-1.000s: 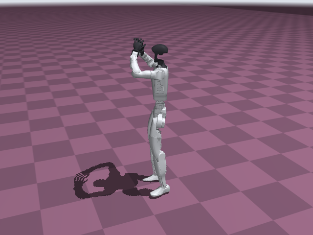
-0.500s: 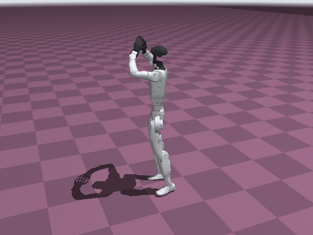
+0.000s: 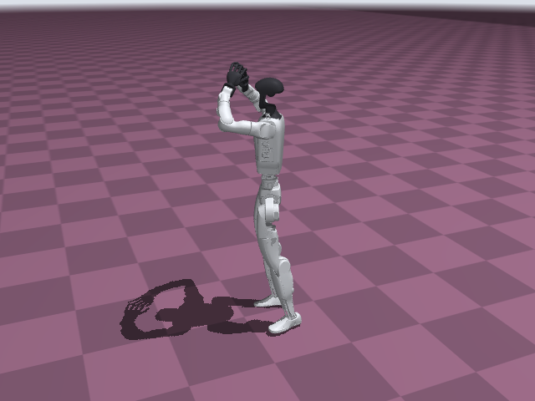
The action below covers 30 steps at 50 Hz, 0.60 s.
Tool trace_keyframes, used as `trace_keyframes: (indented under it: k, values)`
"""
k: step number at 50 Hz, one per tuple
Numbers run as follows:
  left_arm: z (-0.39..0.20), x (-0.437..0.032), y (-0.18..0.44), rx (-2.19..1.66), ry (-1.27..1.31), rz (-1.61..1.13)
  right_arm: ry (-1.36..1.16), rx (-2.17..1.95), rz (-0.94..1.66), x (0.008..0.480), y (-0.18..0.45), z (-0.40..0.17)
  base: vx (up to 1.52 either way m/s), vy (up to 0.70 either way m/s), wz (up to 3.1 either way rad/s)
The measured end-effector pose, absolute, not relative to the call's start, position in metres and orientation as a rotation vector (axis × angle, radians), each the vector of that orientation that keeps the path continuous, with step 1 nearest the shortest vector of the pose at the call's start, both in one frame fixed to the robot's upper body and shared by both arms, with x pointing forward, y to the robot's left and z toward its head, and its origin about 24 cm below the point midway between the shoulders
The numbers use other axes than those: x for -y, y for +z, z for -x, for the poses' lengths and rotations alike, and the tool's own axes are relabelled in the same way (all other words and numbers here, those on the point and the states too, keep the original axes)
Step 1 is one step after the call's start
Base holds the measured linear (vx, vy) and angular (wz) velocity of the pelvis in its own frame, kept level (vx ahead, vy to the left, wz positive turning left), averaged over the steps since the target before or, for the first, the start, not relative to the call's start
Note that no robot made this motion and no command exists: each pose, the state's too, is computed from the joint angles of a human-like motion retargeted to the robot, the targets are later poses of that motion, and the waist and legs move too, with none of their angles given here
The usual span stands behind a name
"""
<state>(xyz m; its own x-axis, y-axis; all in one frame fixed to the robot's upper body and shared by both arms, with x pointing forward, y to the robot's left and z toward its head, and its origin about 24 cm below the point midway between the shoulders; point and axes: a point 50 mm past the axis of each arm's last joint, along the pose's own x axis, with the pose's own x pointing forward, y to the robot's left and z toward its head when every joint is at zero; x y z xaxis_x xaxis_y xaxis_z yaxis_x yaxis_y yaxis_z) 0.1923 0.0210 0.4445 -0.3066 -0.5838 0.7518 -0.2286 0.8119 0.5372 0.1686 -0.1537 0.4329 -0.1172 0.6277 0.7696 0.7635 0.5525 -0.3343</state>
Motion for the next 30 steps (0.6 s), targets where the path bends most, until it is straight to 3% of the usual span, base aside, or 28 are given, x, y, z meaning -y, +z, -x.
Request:
trace_keyframes:
  k: [30]
  values:
    - [-0.1928,-0.0229,0.4451,1.891,-0.383,-0.636,-0.178,1.829,1.156,0.1521,0.4356,-0.1675,0.0,0.0,0.0]
